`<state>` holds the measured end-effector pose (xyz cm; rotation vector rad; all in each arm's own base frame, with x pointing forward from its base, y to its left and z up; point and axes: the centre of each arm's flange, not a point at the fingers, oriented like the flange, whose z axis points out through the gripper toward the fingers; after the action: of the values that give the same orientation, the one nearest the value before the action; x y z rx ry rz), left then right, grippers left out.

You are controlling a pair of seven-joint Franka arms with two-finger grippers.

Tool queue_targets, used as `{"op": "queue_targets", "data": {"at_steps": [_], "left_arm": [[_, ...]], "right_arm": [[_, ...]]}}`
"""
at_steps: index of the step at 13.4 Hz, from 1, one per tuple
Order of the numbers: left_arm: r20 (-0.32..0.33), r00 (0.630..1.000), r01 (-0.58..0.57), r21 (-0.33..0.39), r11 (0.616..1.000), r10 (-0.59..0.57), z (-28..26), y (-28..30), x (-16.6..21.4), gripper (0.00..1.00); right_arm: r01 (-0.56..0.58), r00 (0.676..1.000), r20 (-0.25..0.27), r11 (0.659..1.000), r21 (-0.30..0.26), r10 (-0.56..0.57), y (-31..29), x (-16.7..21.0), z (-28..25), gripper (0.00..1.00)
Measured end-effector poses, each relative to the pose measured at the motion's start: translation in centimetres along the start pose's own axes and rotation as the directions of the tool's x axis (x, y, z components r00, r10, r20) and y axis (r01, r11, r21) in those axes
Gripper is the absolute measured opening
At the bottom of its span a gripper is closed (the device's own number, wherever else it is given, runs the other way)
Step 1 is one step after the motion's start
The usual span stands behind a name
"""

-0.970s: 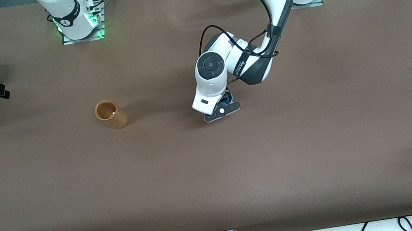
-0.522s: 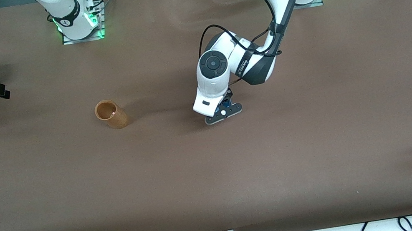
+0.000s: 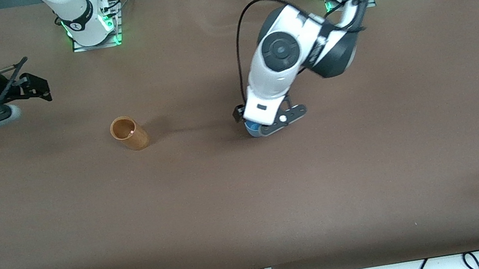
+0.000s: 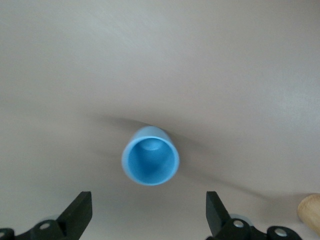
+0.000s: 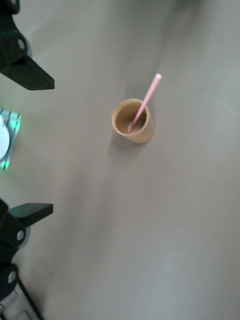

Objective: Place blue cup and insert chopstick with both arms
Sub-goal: 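Set the blue cup down with the left gripper while the right gripper reaches out, then lower the right gripper to the tan cup while the left gripper withdraws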

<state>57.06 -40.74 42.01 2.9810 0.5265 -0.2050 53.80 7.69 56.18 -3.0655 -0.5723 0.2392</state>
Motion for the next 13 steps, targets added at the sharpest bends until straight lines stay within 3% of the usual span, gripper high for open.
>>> {"op": "queue_targets", "data": {"at_steps": [2,6,9,13], "left_arm": [[-0.009,0.997,-0.081,-0.008,0.997,0.081,-5.7,-3.8,2.0,1.0],[-0.011,0.986,-0.167,-0.005,0.986,0.167,-14.8,-14.0,6.3,1.0],[-0.015,0.966,-0.259,0.036,0.965,0.26,-18.6,-21.1,8.7,1.0],[-0.002,0.931,-0.363,0.082,0.928,0.364,-20.7,-27.2,10.8,1.0]], "right_arm": [[0.19,0.982,0.001,0.982,0.008,-0.19,0.4,1.8,2.1,1.0],[0.441,0.898,-0.009,0.897,0.02,-0.441,-1.9,5.8,8.3,1.0],[0.549,0.836,-0.013,0.835,0.015,-0.549,-7.5,6.7,12.0,1.0],[0.592,0.803,-0.059,0.805,-0.028,-0.592,-9.7,6.8,16.5,1.0]]}}
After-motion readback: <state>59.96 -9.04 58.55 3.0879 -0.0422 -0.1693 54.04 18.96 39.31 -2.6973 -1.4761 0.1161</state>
